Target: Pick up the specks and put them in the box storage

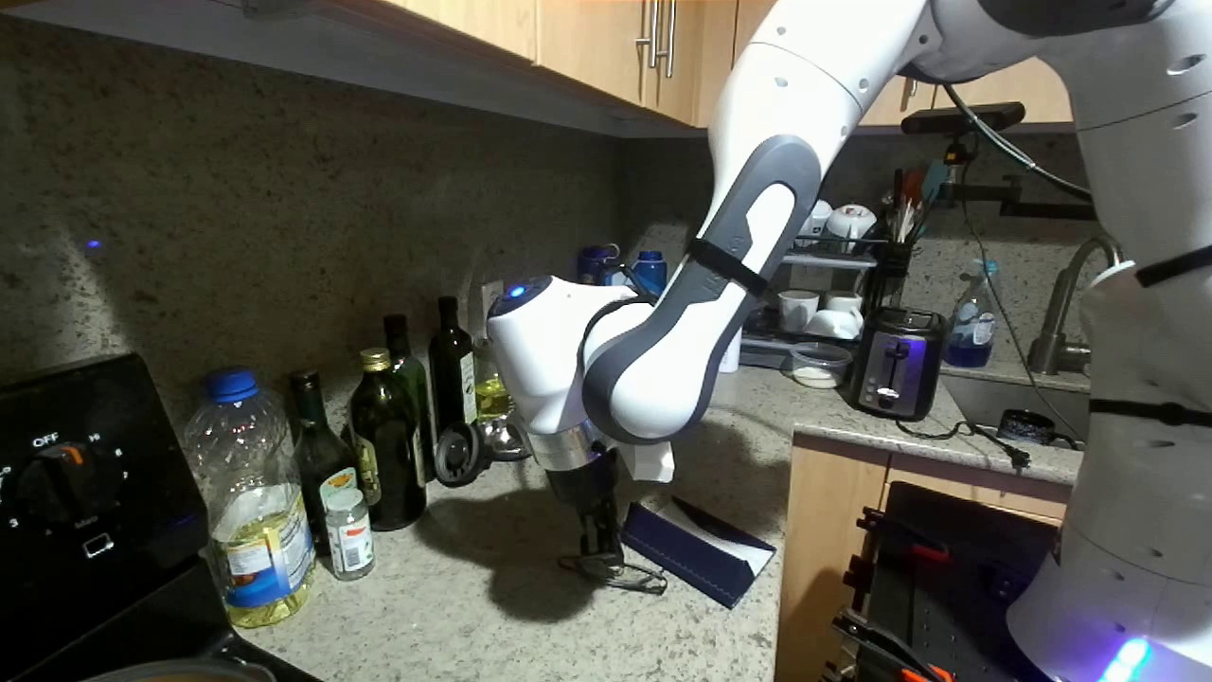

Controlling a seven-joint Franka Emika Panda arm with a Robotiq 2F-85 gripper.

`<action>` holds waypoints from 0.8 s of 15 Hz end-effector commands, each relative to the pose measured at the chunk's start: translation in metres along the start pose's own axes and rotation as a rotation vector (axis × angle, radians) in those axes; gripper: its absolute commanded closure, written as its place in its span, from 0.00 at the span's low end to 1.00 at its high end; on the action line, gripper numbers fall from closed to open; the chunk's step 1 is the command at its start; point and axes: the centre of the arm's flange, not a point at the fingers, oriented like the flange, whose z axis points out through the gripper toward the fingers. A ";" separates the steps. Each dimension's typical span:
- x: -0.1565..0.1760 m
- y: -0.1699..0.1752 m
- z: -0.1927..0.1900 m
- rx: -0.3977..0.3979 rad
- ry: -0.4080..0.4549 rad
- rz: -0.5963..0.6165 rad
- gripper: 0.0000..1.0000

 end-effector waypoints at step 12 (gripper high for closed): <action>0.003 -0.001 0.005 0.024 -0.014 -0.014 0.71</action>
